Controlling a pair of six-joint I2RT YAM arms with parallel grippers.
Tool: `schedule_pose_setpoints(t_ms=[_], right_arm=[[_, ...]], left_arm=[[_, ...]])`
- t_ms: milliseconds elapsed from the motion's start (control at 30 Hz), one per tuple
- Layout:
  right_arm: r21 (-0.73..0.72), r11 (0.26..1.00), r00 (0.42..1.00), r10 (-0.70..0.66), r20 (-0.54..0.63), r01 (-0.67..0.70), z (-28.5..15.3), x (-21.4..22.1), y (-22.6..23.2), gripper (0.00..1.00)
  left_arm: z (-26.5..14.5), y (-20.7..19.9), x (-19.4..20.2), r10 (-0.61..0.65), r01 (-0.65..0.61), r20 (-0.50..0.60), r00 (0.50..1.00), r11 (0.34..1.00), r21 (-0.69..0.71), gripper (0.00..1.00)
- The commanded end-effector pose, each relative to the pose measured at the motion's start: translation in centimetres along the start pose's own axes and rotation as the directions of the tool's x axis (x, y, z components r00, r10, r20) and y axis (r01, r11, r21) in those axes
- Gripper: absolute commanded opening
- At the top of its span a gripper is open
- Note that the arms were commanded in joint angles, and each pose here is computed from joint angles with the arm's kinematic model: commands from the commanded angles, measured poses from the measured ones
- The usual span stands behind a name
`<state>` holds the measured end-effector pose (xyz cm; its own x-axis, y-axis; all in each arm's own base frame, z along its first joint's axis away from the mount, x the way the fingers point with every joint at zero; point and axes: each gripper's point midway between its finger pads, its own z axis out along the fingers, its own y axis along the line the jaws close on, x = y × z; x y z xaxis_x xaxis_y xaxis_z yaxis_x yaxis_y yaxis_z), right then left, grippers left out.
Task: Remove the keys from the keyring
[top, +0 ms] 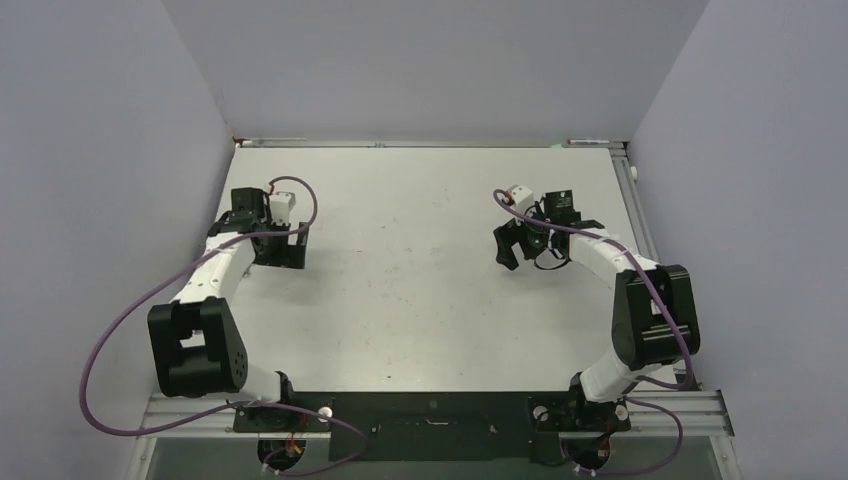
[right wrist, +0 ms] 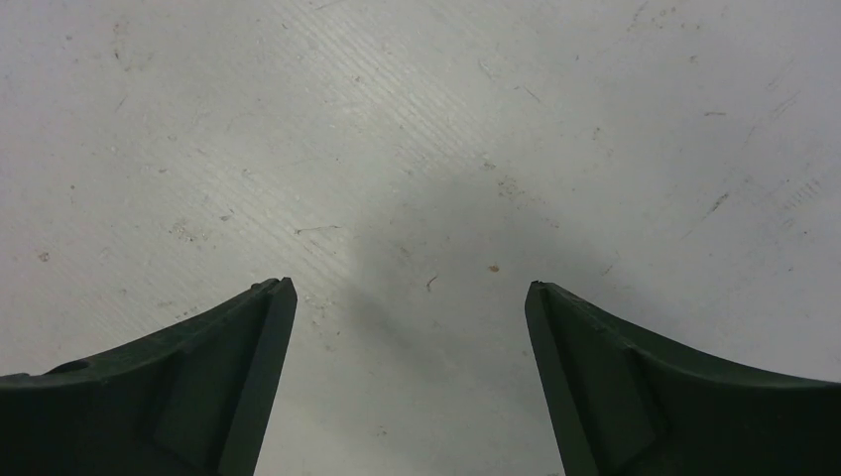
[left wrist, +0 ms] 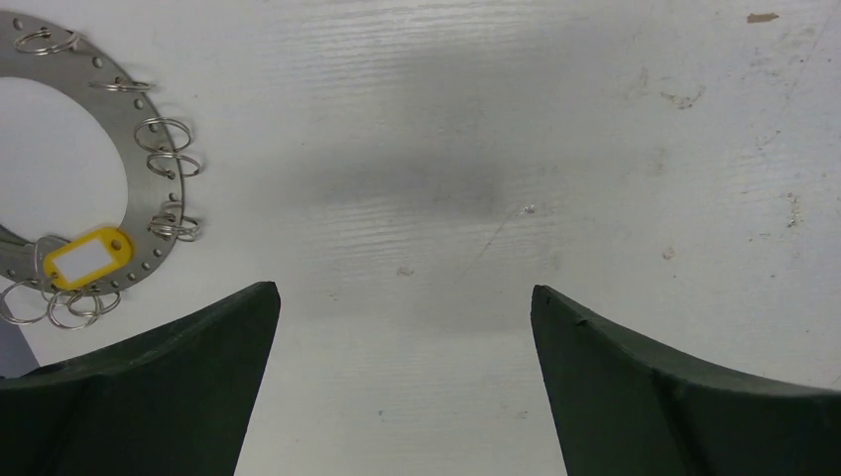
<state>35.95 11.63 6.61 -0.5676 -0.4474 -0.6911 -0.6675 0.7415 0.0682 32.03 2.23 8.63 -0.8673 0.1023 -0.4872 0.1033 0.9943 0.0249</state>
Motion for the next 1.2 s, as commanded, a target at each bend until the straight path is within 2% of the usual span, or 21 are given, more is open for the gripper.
schedule_pose_setpoints(t_ms=[0,167,467,600,833,1167], right_arm=[[-0.005,1.000,0.999,-0.029,0.020,0.029,-0.2,-1.5,-0.5,0.90],[-0.025,0.999,0.999,-0.031,0.015,0.031,0.0,-1.5,-0.4,0.90],[-0.047,0.998,1.000,-0.031,0.000,0.031,0.1,-1.3,-0.1,0.90],[-0.044,0.998,0.999,-0.033,-0.001,0.033,0.0,-1.2,-0.1,0.90],[-0.040,0.999,0.999,-0.036,-0.003,0.036,0.0,-1.2,-0.1,0.90],[-0.049,0.998,0.999,-0.033,-0.004,0.032,0.1,-1.0,0.0,0.90]], left_arm=[[-1.5,1.9,-1.6,0.016,-0.016,0.063,0.998,1.000,0.003,0.96],[-1.5,6.3,-1.9,0.014,-0.013,0.029,0.999,1.000,-0.006,0.96],[0.1,11.7,-3.0,0.048,-0.048,-0.015,0.999,0.998,-0.026,0.96],[1.4,12.1,-3.0,0.036,-0.035,-0.037,0.999,0.999,0.026,0.96],[3.7,10.2,-1.3,0.015,0.001,-0.102,0.995,0.988,0.153,0.96],[5.9,10.9,0.2,-0.010,0.032,-0.143,0.990,0.987,0.158,0.96]])
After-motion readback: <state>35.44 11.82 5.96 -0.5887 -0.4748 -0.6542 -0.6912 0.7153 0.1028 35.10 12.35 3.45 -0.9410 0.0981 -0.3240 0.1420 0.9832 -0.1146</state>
